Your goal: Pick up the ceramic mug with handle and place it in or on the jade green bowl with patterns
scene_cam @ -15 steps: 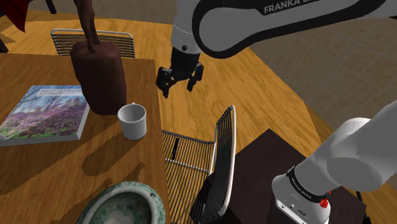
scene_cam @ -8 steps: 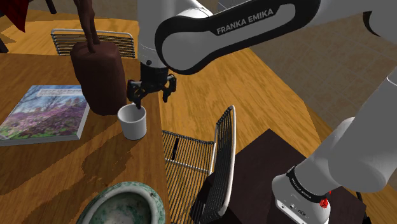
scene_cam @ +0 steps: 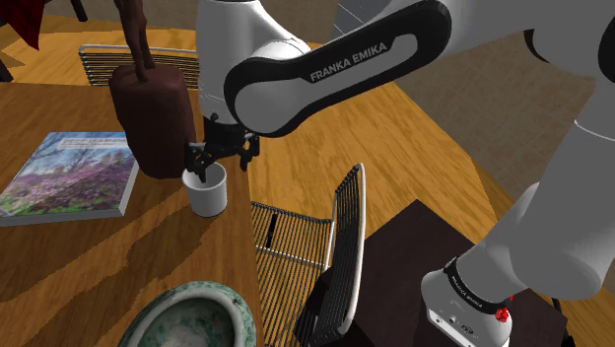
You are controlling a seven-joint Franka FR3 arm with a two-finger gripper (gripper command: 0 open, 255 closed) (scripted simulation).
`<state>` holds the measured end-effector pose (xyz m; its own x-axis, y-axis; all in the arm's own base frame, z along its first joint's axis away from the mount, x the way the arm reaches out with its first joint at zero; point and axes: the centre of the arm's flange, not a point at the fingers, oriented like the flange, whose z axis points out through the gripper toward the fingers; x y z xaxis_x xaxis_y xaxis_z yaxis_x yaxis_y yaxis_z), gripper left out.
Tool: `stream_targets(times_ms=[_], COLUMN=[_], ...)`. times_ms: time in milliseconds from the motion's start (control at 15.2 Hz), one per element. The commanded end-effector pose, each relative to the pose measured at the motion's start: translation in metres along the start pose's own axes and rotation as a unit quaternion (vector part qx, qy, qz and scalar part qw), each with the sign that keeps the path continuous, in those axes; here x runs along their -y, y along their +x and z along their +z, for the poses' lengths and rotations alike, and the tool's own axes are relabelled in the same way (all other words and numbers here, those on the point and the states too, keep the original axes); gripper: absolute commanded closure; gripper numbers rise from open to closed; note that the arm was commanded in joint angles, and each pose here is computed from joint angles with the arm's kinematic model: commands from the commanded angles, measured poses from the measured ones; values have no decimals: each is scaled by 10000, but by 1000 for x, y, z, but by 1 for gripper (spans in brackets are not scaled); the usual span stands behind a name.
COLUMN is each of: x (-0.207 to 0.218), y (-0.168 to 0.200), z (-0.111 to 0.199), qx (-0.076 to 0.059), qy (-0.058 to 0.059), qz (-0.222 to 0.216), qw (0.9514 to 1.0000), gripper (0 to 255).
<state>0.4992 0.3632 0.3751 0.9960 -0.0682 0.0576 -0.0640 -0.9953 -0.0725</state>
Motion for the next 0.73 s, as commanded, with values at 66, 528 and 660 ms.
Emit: stream_targets(times_ms=[66,528,660], x=[1,1,1], y=[0,0,0], z=[14,14,14], qx=[-2,-2,-2], qy=[1,1,1], qz=[-1,-1,-1], qw=[10000,10000,10000], gripper=[0,0,255])
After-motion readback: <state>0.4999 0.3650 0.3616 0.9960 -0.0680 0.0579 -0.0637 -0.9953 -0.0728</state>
